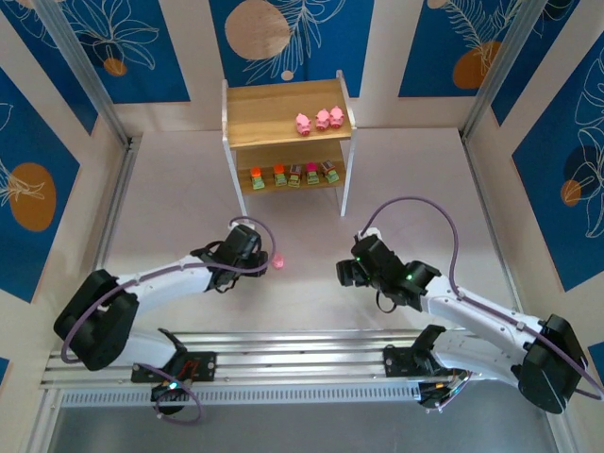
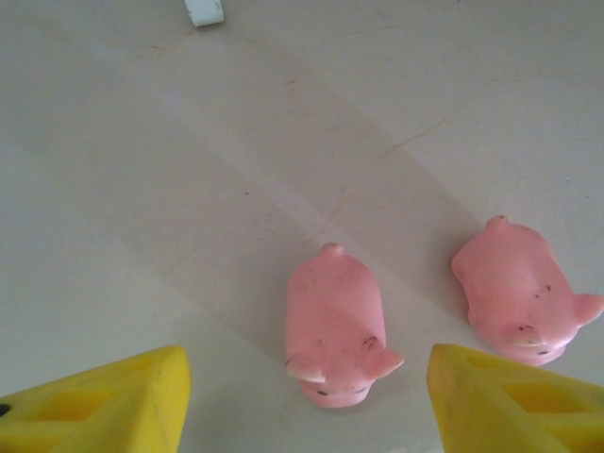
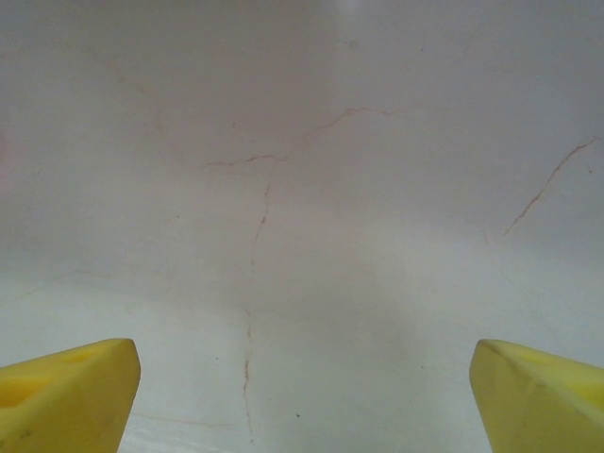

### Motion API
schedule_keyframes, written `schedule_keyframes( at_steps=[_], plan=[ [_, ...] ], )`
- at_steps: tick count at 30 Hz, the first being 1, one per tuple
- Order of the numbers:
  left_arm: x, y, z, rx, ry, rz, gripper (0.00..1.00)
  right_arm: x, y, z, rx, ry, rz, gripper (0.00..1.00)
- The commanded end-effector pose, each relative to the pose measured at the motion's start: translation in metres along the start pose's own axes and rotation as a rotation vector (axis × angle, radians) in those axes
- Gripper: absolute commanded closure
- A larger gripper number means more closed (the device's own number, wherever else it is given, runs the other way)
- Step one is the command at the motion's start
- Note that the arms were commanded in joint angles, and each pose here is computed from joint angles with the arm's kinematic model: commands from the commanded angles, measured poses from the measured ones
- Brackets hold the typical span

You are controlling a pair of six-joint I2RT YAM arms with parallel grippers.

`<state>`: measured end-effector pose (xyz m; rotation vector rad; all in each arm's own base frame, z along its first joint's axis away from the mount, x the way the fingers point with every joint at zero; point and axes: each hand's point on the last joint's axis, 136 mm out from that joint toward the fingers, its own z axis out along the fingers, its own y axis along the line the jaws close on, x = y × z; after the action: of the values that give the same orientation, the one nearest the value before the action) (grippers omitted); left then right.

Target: Place and organize the plastic toys onto the shelf

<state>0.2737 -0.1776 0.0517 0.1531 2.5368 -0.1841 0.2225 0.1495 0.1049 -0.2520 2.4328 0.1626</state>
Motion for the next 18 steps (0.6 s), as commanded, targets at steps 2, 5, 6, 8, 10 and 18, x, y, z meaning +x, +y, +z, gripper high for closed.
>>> schedule_keyframes(
  at_steps=[2, 5, 6, 8, 10, 18],
  plan=[
    [-0.009, -0.015, 0.003, 0.035, -0.012, -0.021, 0.35, -0.01, 0.001, -0.007, -0.018, -0.078, 0.034, 0.09],
    [-0.008, -0.018, 0.006, 0.029, -0.007, -0.021, 0.35, -0.009, 0.0, -0.007, -0.018, -0.082, 0.037, 0.09],
    [-0.008, -0.019, 0.007, 0.022, -0.005, -0.02, 0.35, -0.009, 0.001, -0.006, -0.019, -0.08, 0.035, 0.09],
    [-0.007, -0.02, 0.009, 0.012, -0.001, -0.018, 0.35, -0.008, 0.002, -0.005, -0.019, -0.074, 0.032, 0.09],
    [-0.007, -0.019, 0.01, -0.004, 0.0, -0.017, 0.35, -0.009, 0.003, -0.004, -0.022, -0.073, 0.03, 0.09],
    [-0.004, -0.008, 0.009, -0.059, -0.009, -0.038, 0.41, -0.008, 0.004, -0.002, -0.024, -0.069, 0.027, 0.09]
  ],
)
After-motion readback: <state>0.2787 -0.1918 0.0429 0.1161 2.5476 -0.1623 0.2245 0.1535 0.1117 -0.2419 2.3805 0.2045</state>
